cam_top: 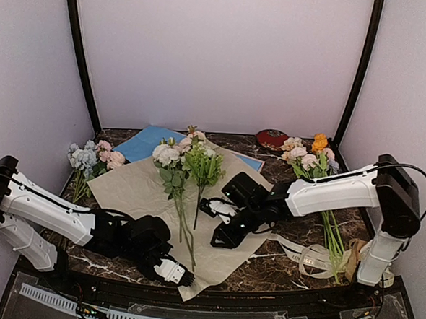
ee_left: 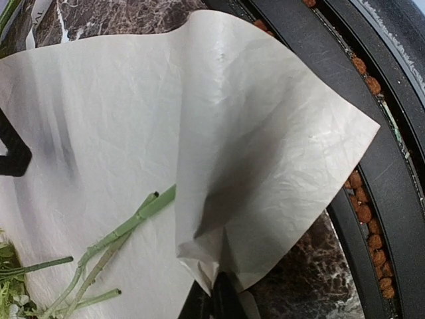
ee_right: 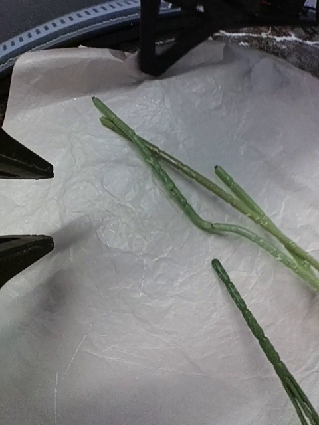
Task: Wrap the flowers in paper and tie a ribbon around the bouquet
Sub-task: Pick up the bottom corner of the flattened wrapping paper from the center of the board.
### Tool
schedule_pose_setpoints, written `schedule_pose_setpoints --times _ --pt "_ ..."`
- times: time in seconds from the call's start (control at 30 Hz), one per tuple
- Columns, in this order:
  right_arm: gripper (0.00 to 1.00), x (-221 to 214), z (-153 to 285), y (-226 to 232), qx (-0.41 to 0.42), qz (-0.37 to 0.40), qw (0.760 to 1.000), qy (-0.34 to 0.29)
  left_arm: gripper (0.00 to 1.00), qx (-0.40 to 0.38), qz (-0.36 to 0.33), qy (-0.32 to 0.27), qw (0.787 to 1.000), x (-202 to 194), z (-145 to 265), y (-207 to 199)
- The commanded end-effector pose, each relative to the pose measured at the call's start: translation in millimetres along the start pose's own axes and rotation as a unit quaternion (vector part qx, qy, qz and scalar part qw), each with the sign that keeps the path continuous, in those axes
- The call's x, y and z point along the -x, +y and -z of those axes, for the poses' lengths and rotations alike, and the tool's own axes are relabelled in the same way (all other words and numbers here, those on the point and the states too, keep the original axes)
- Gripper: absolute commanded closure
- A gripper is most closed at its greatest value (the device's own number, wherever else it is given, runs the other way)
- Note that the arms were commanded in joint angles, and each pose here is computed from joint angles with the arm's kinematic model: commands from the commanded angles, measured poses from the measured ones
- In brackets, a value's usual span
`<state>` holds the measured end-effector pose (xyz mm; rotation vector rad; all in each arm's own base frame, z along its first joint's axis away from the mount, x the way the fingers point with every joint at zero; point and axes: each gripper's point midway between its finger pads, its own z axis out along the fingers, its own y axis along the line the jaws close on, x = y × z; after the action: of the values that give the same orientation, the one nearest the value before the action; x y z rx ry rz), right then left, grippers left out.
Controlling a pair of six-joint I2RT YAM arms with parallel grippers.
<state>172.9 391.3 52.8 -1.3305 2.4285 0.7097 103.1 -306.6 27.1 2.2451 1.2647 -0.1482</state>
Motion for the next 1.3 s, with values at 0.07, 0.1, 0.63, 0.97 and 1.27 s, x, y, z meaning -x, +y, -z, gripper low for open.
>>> schedule_pose_setpoints --times 0.07,0.1,0.63,0.97,1.27 --pt "0.65 13.8 40.4 31.7 0.058 0.098 0.988 -0.105 1.00 0.013 0.031 -0.042 0.999 11.1 13.2 9.1" --pt "0.63 18.1 50.7 38.4 0.064 0.123 0.981 -0.135 1.00 0.016 0.043 -0.052 0.998 13.4 16.1 12.4" --pt "0.46 -55.2 42.0 76.7 0.040 0.440 0.875 -0.197 1.00 0.009 0.129 -0.122 0.984 19.4 35.2 36.3" --pt "0.48 -46.6 14.2 71.9 -0.001 0.443 0.871 -0.213 1.00 0.006 0.145 -0.123 0.982 15.2 35.0 39.0" --pt "1.00 -37.8 17.8 62.0 -0.026 0.407 0.889 -0.207 0.95 0.016 0.143 -0.127 0.981 15.5 40.4 42.4"
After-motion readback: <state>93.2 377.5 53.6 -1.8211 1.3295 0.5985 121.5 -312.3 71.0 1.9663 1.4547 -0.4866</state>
